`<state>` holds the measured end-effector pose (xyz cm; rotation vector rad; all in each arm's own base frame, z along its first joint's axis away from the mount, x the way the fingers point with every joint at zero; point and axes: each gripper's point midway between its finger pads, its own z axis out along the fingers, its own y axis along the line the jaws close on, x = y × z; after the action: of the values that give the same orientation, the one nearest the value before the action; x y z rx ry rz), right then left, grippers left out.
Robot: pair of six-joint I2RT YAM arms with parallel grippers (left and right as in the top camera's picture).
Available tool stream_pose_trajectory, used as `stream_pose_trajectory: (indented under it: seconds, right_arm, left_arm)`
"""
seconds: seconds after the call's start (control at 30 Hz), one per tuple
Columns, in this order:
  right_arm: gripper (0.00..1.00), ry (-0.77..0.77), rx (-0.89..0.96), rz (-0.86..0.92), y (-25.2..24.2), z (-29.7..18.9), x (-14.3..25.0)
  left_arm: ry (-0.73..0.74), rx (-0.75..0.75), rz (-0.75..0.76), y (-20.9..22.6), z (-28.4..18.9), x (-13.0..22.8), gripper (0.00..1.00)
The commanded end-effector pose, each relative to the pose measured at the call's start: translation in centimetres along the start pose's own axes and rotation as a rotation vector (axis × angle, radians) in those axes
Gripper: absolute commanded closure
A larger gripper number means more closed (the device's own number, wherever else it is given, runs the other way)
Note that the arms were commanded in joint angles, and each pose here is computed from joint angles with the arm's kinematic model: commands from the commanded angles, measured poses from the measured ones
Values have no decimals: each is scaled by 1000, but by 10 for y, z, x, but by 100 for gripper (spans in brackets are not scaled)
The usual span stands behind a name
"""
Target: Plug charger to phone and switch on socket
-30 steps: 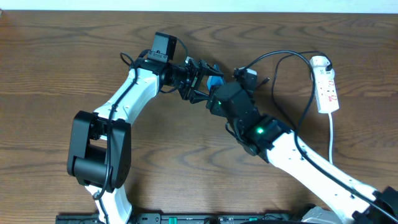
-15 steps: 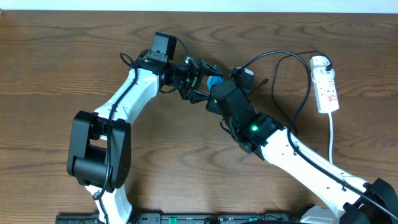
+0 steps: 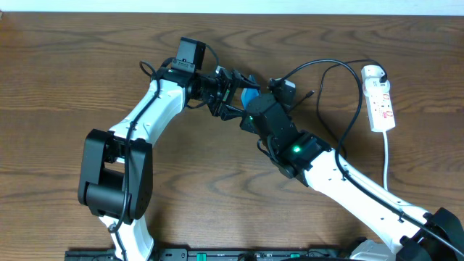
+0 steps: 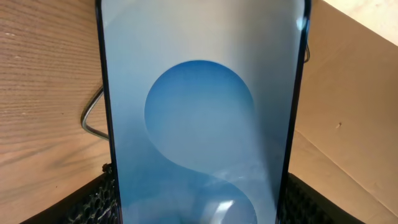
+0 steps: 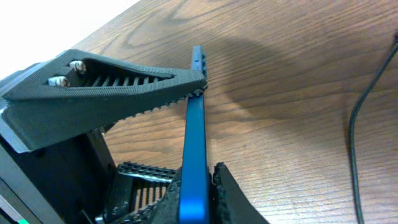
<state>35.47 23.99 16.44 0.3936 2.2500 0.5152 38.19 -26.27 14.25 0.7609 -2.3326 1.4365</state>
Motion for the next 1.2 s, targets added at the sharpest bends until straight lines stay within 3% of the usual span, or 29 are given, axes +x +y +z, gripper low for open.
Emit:
stream_pose_trajectory:
  seconds: [0.0, 0.17, 0.33, 0.37, 0.4, 0.63, 0.83, 0.97, 1.17]
  right_arm:
    - [99, 25, -39, 15, 10, -3, 2]
    - [99, 22, -40, 16, 10, -3, 1]
    - [99, 16, -48, 18, 12, -6, -1]
    - [99, 14, -49, 17, 12, -7, -2]
    - [99, 11, -52, 20, 12, -8, -4]
    - [99, 50, -149, 88, 14, -22, -28]
    - [99, 148, -256, 148, 1, -26, -48]
    - [99, 168, -290, 114, -11, -25, -59]
    - [99, 205, -353, 57, -15, -29, -61]
  left_arm:
    - [20, 28, 37, -9, -6, 7, 42]
    - [10, 35, 31, -9, -11, 3, 42]
    - [-27, 81, 43, -15, -29, -14, 17]
    - [-31, 108, 66, -21, -34, -17, 6]
    - [-33, 132, 91, -27, -39, -20, 2]
    - [-108, 277, 352, -66, -96, -20, 2]
    - [-258, 298, 611, -90, -155, 19, 2]
    - [-339, 204, 721, -74, -179, 58, 2]
    - [-530, -166, 608, 8, -208, 92, 2]
